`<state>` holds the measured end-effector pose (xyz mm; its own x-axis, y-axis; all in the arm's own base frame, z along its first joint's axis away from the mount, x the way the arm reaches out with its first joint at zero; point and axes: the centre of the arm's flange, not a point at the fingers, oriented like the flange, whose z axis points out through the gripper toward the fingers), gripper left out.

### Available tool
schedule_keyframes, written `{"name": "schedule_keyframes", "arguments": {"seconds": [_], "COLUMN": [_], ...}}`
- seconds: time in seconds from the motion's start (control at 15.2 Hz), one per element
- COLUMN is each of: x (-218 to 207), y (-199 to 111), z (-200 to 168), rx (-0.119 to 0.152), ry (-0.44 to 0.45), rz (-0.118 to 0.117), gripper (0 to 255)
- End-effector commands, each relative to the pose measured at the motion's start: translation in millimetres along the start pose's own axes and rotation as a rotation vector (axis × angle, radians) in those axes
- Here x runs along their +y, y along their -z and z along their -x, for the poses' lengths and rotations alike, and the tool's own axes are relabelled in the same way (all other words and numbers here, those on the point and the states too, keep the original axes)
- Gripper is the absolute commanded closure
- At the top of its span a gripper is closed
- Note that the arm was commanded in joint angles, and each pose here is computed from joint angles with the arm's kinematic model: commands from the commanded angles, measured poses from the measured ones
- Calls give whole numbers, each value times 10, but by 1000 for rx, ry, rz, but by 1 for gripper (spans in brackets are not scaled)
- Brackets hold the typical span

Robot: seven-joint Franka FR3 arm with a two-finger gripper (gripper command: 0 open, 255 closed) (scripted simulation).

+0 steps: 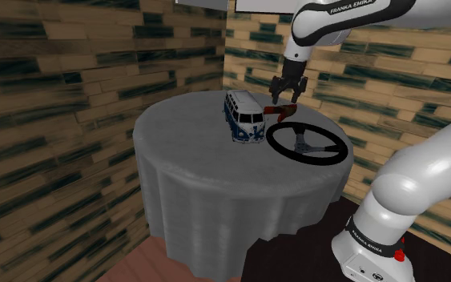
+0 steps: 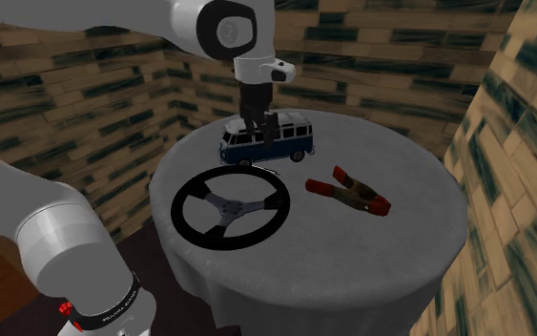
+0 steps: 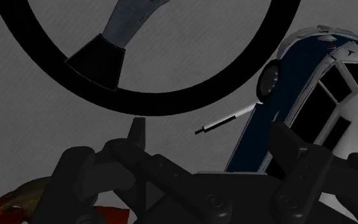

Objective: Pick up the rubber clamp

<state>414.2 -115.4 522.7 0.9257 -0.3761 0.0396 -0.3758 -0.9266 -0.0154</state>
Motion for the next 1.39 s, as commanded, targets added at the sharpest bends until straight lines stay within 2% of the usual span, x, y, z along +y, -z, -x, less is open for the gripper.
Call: {"name": "schedule_keyframes", "arguments": {"seconds": [0.0, 0.79, 1.19, 1.32], "x": [173, 1239, 1870, 1904], "y": [-109, -685, -965, -1031], "z": [-206, -1178, -1536, -1550], "rx": [4, 24, 33, 34], "ry": [-52, -356, -508, -515], "rz": [1, 5, 7, 7], "gripper": [0, 0, 0, 0]}}
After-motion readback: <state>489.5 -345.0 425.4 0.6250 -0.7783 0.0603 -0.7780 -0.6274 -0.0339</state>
